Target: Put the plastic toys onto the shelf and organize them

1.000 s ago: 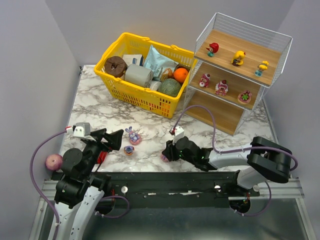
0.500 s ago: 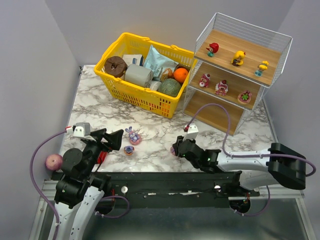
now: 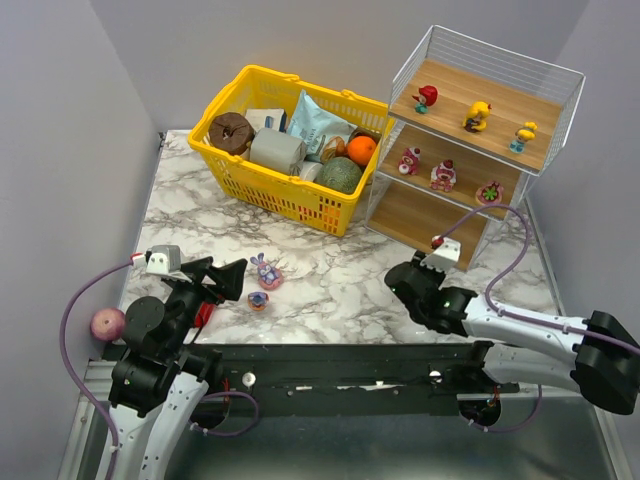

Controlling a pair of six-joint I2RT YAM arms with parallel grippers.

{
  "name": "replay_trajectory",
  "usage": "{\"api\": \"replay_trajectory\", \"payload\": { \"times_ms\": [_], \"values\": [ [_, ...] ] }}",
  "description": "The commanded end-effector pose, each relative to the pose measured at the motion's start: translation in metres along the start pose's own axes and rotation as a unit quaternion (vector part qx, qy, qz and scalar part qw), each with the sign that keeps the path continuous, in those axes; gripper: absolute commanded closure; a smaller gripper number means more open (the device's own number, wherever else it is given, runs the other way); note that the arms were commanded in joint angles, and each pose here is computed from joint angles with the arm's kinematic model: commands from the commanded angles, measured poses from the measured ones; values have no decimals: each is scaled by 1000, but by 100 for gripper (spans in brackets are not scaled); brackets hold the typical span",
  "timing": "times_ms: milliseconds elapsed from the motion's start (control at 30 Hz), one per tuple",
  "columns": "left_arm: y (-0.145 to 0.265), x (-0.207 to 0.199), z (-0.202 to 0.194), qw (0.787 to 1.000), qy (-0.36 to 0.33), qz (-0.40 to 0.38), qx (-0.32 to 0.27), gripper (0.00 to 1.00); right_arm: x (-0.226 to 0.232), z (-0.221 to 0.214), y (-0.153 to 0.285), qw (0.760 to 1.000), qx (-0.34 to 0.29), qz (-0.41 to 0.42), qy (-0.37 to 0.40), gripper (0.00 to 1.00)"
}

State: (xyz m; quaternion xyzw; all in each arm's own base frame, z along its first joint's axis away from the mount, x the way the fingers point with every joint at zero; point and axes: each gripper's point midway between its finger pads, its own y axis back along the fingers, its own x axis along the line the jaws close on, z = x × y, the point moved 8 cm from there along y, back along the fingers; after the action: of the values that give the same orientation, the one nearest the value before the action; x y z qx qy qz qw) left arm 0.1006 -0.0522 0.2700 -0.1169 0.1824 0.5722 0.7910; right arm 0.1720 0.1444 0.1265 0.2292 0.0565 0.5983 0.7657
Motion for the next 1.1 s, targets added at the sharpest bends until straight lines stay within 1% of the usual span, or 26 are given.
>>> {"api": "replay_trajectory", "payload": {
  "times_ms": [0, 167, 300, 500, 600, 700, 733, 800, 867, 933, 1000, 1067],
  "values": [
    [1, 1, 0, 1000, 1, 3, -2, 1, -19, 20, -16, 997, -60, -54, -14, 97],
    [1, 1, -1, 1000, 1, 2, -2, 1, -27, 30, -32, 995, -76, -65, -24, 97],
    [1, 1, -1, 1000, 0, 3, -1, 1, -40, 36, -45, 992, -86, -91, -32, 98],
    [0, 1, -1, 1000, 0, 3, 0, 1, -42, 45, -58, 989, -91, -99, -56, 97],
    [0, 1, -1, 1000, 0, 3, 0, 1, -34, 46, -64, 990, -87, -97, -60, 97],
    [0, 1, 0, 1000, 0, 2, 0, 1, -25, 42, -67, 993, -66, -75, -67, 97],
    [0, 1, -1, 1000, 0, 3, 0, 1, -23, 36, -68, 994, -49, -63, -69, 97],
    [0, 1, 0, 1000, -1, 3, 0, 1, -22, 29, -67, 994, -30, -55, -87, 97],
    [0, 1, -1, 1000, -1, 4, 1, 1, -26, 18, -63, 994, -2, -58, -88, 97],
    [-1, 1, -1, 1000, -1, 4, 2, 1, -28, 12, -61, 994, 16, -58, -93, 95],
    [-1, 1, -1, 1000, -1, 5, 3, 1, -29, 11, -59, 994, 19, -52, -96, 89],
    [-2, 1, -1, 1000, -1, 5, 3, 1, -33, 6, -57, 994, 36, -60, -81, 85]
  ]
}}
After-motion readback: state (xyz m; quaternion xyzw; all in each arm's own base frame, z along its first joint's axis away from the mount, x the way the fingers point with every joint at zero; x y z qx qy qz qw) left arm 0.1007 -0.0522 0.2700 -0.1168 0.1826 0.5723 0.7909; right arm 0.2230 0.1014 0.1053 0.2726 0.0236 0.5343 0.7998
